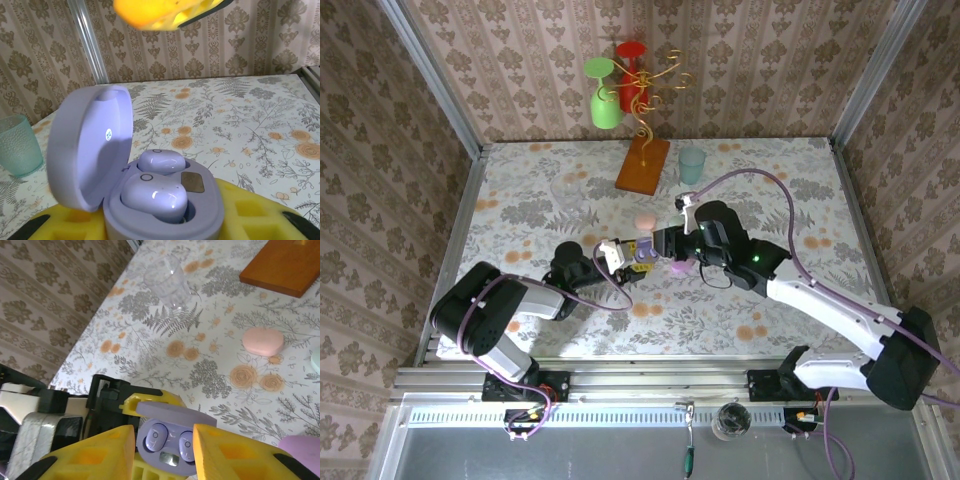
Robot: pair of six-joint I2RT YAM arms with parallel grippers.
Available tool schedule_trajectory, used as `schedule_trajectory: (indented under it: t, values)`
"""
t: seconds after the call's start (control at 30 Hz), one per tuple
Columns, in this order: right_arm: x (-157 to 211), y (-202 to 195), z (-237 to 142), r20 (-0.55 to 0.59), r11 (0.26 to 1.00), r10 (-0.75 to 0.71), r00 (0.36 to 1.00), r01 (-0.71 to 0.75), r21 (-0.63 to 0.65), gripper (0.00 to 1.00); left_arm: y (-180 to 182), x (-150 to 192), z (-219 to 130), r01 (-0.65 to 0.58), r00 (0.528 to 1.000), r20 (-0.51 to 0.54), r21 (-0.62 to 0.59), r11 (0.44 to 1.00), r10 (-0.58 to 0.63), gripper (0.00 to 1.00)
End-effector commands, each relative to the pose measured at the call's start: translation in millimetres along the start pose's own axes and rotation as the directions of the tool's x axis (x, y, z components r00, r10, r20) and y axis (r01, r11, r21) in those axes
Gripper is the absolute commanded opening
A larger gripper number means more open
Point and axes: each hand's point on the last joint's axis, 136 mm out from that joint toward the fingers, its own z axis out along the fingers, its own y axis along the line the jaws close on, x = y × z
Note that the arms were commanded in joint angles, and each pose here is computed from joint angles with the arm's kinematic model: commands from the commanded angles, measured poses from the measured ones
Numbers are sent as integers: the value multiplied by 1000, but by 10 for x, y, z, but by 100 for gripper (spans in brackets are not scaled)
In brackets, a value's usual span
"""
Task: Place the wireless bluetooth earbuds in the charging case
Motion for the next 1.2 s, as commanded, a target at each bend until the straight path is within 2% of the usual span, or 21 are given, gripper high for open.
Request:
schedule_trajectory:
  t: [0.0, 0.17, 0.37, 0.5, 0.63, 0.87, 0.93, 1.07, 1.17]
  values:
    - [-45, -66, 61, -22, 999, -19, 1000, 20, 51, 37, -112, -174, -26, -68, 996, 56, 39, 997, 66, 34]
    - [45, -107, 214, -72, 997, -26, 997, 31, 64, 38, -119, -189, -26, -72, 996, 59, 40, 997, 69, 35]
    - [224, -215, 262, -113, 996, -22, 993, 32, 87, 38, 0, -270, -29, -17, 998, 68, -11, 1000, 17, 35]
    - [245, -218, 178, -106, 996, -11, 994, 20, 84, 39, 52, -316, -35, 12, 997, 79, -22, 1000, -11, 35]
    - [154, -219, 39, -53, 997, 10, 999, -6, 81, 40, 82, -374, -58, 39, 995, 93, -25, 999, -37, 35]
    - [10, -144, -111, 4, 991, 123, 992, -123, -54, 55, 90, -480, -93, 46, 992, 116, -22, 999, -43, 35]
    - [4, -136, -107, -14, 977, 186, 982, -186, -104, 64, 86, -537, -93, 48, 990, 130, -12, 999, -46, 35]
    - [-7, -76, -72, -71, 906, 338, 938, -345, -244, 80, 119, -720, -95, 69, 984, 168, -10, 998, -66, 35]
    - [-21, -18, -61, -107, 853, 400, 910, -413, -319, 81, 203, -898, -101, 99, 974, 207, -31, 995, -90, 35]
